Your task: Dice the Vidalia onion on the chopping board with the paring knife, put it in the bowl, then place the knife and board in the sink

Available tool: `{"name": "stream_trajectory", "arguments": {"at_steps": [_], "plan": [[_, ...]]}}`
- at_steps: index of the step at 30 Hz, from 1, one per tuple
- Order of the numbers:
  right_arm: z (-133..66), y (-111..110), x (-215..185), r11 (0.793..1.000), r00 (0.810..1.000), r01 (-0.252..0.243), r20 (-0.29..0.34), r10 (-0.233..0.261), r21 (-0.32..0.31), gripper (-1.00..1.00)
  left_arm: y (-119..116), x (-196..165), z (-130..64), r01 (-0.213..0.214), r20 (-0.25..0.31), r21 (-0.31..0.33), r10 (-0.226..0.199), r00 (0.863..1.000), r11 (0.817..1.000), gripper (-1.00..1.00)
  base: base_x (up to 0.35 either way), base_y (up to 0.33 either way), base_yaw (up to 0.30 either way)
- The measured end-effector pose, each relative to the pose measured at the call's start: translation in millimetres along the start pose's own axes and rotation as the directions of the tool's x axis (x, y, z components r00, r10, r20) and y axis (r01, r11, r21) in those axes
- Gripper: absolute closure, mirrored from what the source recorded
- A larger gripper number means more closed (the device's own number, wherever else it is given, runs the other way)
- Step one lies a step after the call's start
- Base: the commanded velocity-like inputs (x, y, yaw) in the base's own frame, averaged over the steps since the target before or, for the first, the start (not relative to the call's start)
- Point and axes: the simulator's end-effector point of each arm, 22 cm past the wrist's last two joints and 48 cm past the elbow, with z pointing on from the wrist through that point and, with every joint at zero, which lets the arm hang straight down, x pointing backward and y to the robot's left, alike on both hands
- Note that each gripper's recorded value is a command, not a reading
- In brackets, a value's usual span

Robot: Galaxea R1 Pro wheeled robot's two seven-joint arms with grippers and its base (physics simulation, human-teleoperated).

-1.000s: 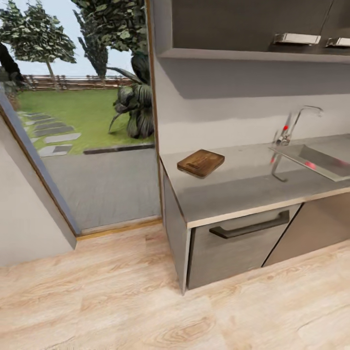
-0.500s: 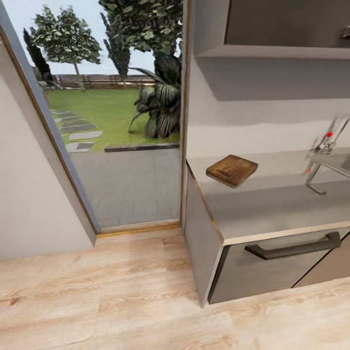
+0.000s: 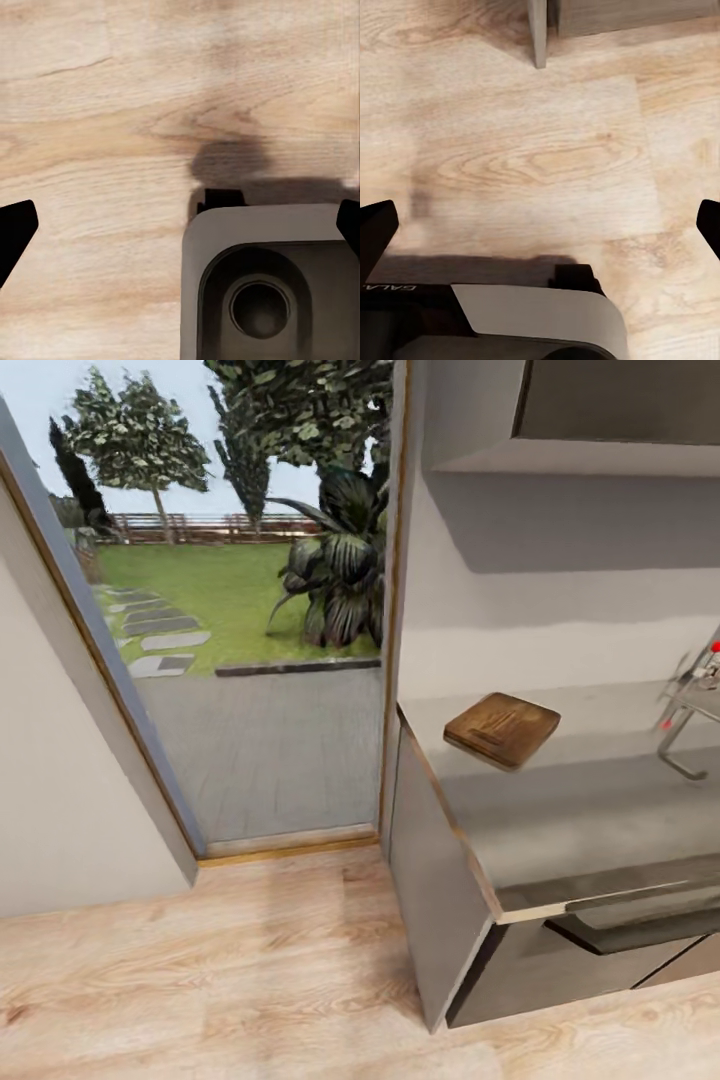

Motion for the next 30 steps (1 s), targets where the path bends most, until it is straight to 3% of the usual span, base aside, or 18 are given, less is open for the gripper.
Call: {"name": "stream_trajectory", "arguments": {"at_steps": [23, 30], "plan": [[0.2, 0.0, 0.1, 1.000, 1.000, 0.000, -0.001, 0.000, 0.000, -1.00, 2.0, -0.8, 0.3, 0.000, 0.001, -0.003, 0.000, 1.000, 1.000, -1.00, 0.035, 0.279, 0.000], [0.2, -0.1, 0.1, 1.000, 1.000, 0.000, -0.001, 0.000, 0.000, -1.00, 1.4, -3.4, 0.8, -0.002, 0.007, -0.001, 0.002, 1.000, 1.000, -1.00, 0.000, 0.065, 0.000]]}}
